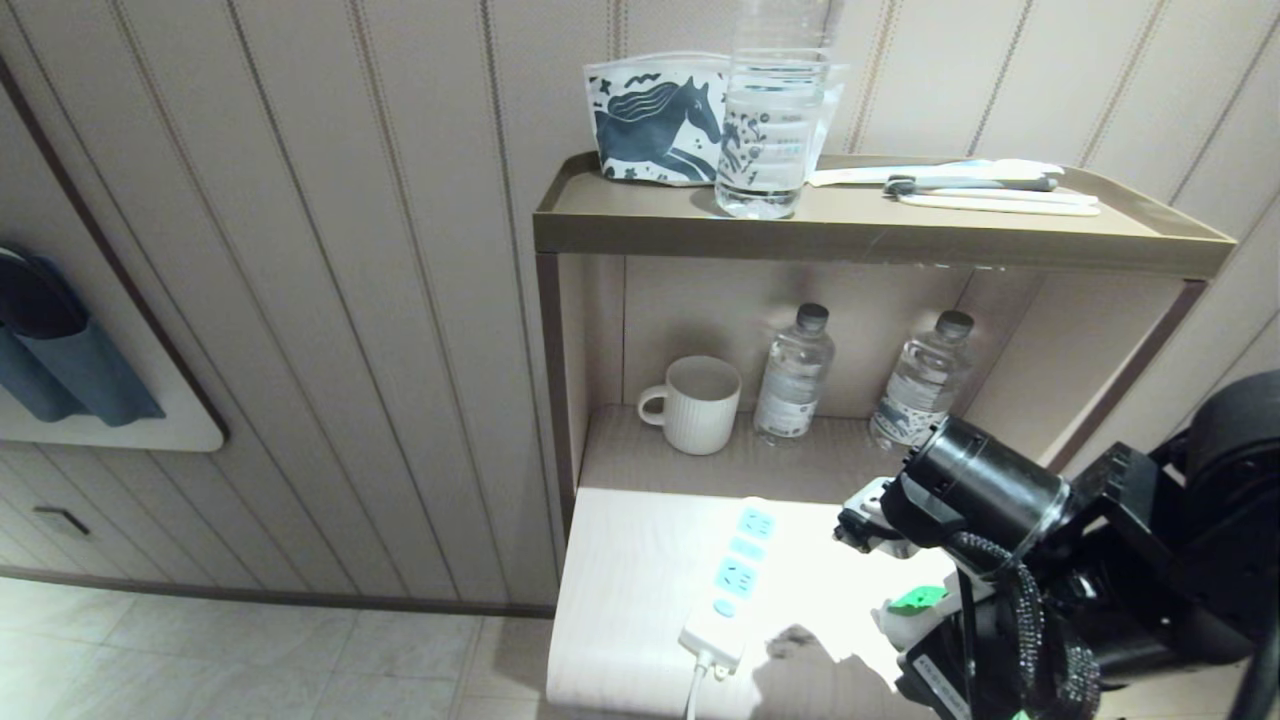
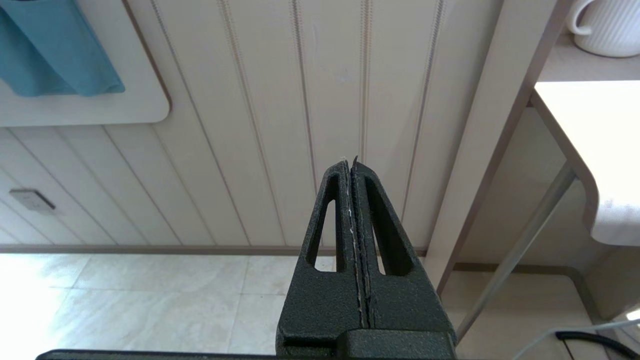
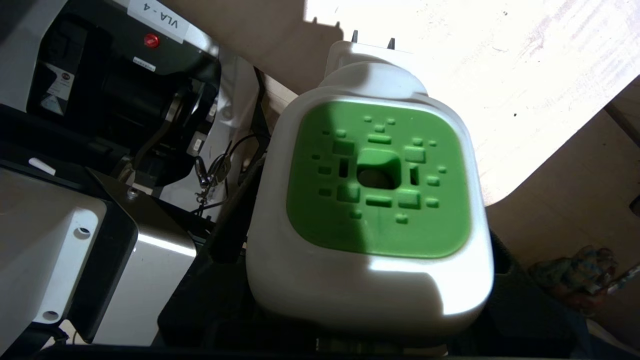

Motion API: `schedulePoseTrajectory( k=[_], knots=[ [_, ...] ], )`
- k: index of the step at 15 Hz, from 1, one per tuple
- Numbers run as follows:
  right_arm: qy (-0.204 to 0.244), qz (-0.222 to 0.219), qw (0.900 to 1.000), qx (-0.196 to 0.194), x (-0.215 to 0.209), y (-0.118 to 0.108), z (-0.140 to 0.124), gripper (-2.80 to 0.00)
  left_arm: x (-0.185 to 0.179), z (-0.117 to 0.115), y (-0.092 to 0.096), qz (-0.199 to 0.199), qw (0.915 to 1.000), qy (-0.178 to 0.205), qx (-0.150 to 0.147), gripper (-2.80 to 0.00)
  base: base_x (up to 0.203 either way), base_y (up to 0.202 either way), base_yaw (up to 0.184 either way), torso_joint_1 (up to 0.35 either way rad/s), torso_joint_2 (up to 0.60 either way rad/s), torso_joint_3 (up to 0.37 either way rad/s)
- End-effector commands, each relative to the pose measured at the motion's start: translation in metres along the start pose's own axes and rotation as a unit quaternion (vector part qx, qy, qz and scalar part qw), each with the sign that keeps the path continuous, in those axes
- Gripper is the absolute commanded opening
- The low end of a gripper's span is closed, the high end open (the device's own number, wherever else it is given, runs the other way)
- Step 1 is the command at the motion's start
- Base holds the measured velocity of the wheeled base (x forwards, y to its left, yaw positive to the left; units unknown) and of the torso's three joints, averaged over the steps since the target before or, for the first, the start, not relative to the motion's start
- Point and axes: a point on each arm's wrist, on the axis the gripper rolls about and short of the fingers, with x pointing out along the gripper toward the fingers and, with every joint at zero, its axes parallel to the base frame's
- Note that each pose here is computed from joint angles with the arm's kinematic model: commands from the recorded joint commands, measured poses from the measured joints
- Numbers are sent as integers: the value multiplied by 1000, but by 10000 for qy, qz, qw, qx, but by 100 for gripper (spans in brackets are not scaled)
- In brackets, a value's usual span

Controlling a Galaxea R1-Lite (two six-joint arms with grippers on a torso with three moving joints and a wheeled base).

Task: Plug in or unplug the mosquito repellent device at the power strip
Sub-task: Insert the plug into the socket

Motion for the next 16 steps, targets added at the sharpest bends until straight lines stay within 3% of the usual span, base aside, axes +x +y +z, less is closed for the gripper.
schedulePoseTrajectory(
  k=[1, 8, 16],
  knots=[
    [55, -11, 10000, -21, 1, 1, -1, -280, 0, 0, 0, 3, 10000, -3, 0, -280, 0, 0, 0, 0, 0, 0],
    [-160, 57, 9998, 42, 3, 3, 3, -280, 0, 0, 0, 3, 10000, -3, 0, -280, 0, 0, 0, 0, 0, 0],
    [-46, 39, 10000, -51, 13, 10, 11, -280, 0, 0, 0, -2, 10000, -3, 0, -280, 0, 0, 0, 0, 0, 0]
  ],
)
